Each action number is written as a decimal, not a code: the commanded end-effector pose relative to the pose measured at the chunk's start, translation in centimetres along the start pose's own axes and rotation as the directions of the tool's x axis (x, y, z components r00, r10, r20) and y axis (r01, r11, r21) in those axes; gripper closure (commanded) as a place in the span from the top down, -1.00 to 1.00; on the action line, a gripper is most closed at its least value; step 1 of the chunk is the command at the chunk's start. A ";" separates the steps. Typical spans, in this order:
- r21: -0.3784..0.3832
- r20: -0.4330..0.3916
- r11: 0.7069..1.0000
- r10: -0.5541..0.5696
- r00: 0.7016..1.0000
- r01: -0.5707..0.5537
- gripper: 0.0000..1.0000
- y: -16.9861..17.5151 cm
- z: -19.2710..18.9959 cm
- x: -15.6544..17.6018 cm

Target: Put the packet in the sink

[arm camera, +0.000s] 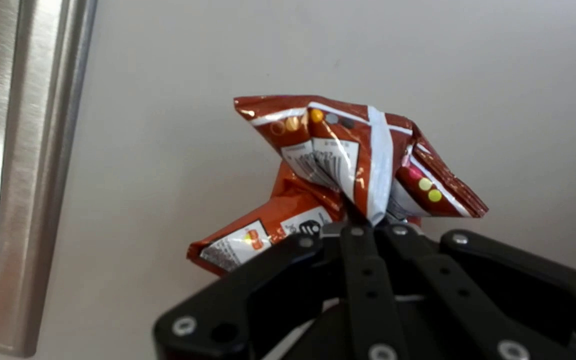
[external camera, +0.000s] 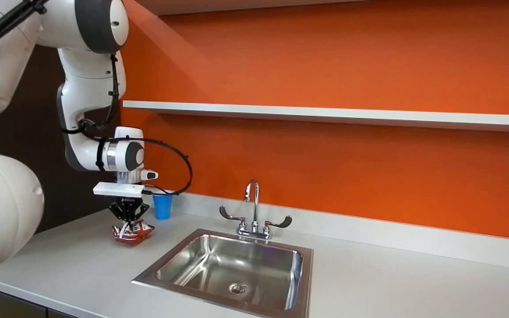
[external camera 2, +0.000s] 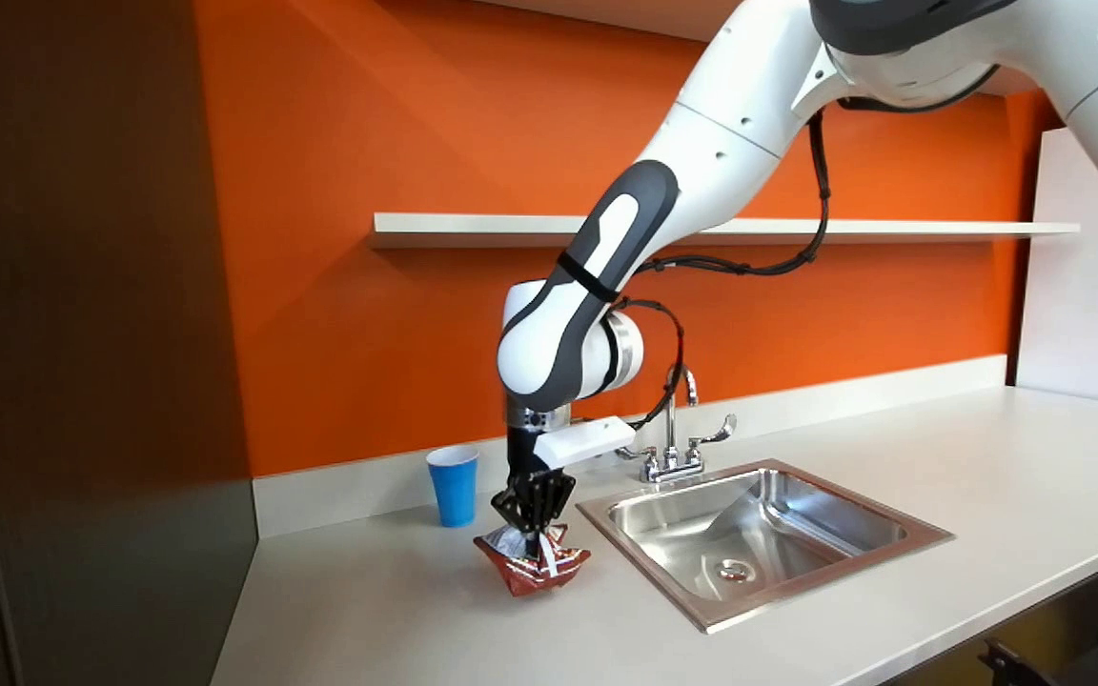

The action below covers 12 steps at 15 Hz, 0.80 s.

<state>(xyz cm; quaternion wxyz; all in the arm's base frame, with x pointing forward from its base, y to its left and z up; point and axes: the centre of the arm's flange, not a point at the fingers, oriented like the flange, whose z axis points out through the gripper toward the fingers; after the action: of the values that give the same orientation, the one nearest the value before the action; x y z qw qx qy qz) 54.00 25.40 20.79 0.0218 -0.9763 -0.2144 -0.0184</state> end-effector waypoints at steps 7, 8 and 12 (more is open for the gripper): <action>-0.073 -0.077 0.997 0.000 0.997 -0.006 -0.99 0.5 -6.2 -0.6; -0.079 -0.083 0.997 0.009 0.996 -0.016 -0.99 0.9 -6.6 -0.7; -0.094 -0.102 0.993 0.068 0.992 -0.078 -0.99 3.2 -7.6 -2.2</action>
<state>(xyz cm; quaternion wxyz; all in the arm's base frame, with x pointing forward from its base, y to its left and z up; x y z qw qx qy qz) 54.54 23.31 26.71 -0.0013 -0.9768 -0.2033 -0.0677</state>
